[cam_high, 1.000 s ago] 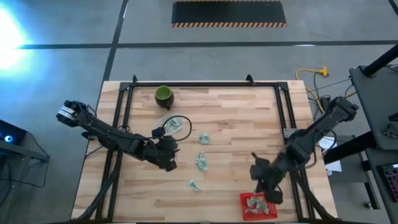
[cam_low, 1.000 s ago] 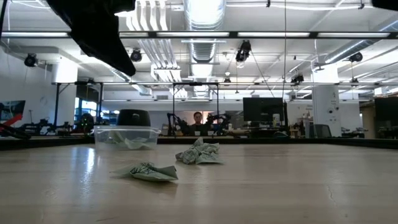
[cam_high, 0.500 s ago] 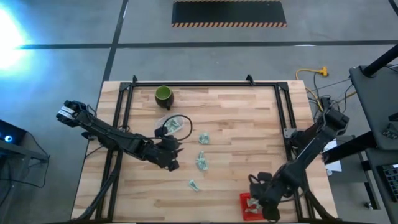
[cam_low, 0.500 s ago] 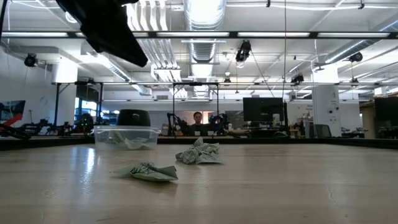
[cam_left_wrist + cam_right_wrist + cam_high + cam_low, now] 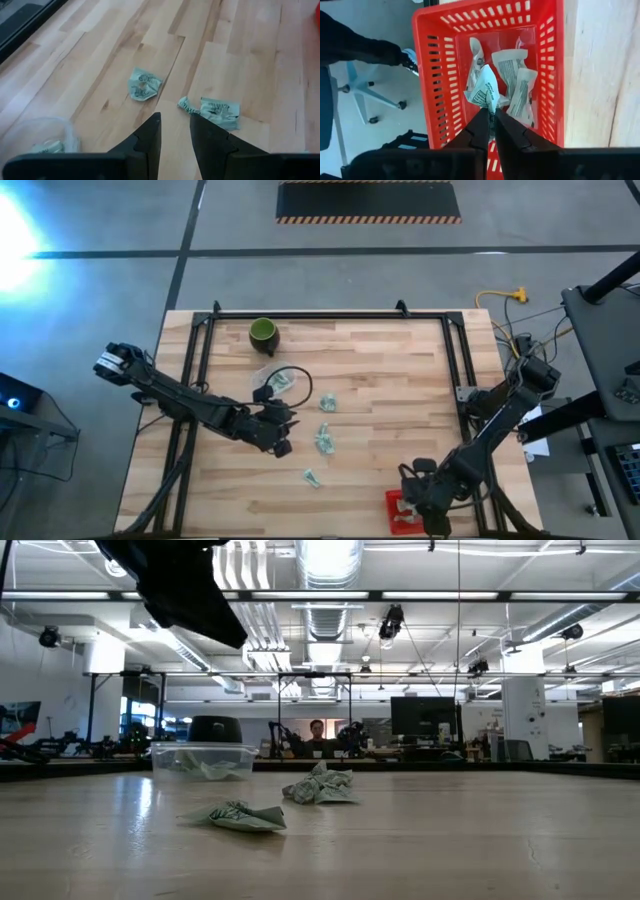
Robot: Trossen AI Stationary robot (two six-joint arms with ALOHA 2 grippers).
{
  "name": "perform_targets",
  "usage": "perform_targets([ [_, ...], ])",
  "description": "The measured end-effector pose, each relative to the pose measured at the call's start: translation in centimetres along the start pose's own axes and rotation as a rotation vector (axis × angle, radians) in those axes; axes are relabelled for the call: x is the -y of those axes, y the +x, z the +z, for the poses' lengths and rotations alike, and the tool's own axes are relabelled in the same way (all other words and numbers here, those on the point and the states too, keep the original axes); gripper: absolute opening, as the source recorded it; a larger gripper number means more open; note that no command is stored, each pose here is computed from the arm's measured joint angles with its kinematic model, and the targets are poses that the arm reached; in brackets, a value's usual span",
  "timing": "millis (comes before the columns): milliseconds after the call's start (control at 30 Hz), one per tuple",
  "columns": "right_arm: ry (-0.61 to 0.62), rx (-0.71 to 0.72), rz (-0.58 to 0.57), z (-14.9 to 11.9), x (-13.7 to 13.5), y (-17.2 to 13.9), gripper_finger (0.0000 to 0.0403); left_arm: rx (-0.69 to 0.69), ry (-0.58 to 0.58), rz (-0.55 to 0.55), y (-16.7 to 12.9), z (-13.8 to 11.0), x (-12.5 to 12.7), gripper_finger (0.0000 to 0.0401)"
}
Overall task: Pick and place items into bin
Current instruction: Put the green stevia packet into the red basket, then put the green stevia packet into the transparent bin
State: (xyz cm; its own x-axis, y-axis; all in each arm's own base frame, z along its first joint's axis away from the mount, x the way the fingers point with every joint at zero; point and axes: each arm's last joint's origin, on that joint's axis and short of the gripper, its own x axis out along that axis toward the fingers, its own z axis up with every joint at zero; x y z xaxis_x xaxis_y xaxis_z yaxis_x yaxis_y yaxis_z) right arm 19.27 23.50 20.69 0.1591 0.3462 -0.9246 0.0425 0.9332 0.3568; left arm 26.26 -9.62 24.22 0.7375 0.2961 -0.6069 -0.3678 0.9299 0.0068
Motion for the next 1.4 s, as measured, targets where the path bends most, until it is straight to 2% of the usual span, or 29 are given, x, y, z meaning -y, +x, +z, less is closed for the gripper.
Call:
perform_targets([
  [300,0.000,-0.004,-0.005,-0.1,0.1,0.0,0.0083,-0.052,0.016,-0.050,2.2,-0.8,1.3,0.0086],
  [567,0.004,-0.004,-0.003,0.0,0.0,-0.1,0.0122,-0.115,0.215,-0.123,4.3,-0.3,1.0,0.0086],
  [800,0.061,0.005,0.009,0.0,-0.1,-0.4,0.0120,-0.129,0.289,-0.073,6.8,1.8,-1.9,0.0086],
  [933,0.100,0.042,0.003,0.1,-0.1,-0.9,0.0111,-0.180,0.159,-0.139,8.5,2.9,-4.6,0.0086],
  [1000,0.115,0.086,-0.007,0.0,-0.2,-1.3,0.0107,-0.212,0.097,-0.167,9.2,3.1,-5.8,0.0086],
  [1100,0.120,0.165,-0.022,-0.2,-0.3,-2.1,0.0101,-0.227,0.069,-0.185,9.9,3.3,-7.0,0.0086],
  [1233,0.112,0.291,-0.046,-0.8,-0.5,-3.5,0.0092,-0.210,0.103,-0.234,10.2,3.6,-7.6,0.0093],
  [1400,0.101,0.450,-0.101,-1.5,-0.1,-5.6,0.0082,-0.167,0.146,-0.239,10.4,4.0,-7.7,0.0132],
])
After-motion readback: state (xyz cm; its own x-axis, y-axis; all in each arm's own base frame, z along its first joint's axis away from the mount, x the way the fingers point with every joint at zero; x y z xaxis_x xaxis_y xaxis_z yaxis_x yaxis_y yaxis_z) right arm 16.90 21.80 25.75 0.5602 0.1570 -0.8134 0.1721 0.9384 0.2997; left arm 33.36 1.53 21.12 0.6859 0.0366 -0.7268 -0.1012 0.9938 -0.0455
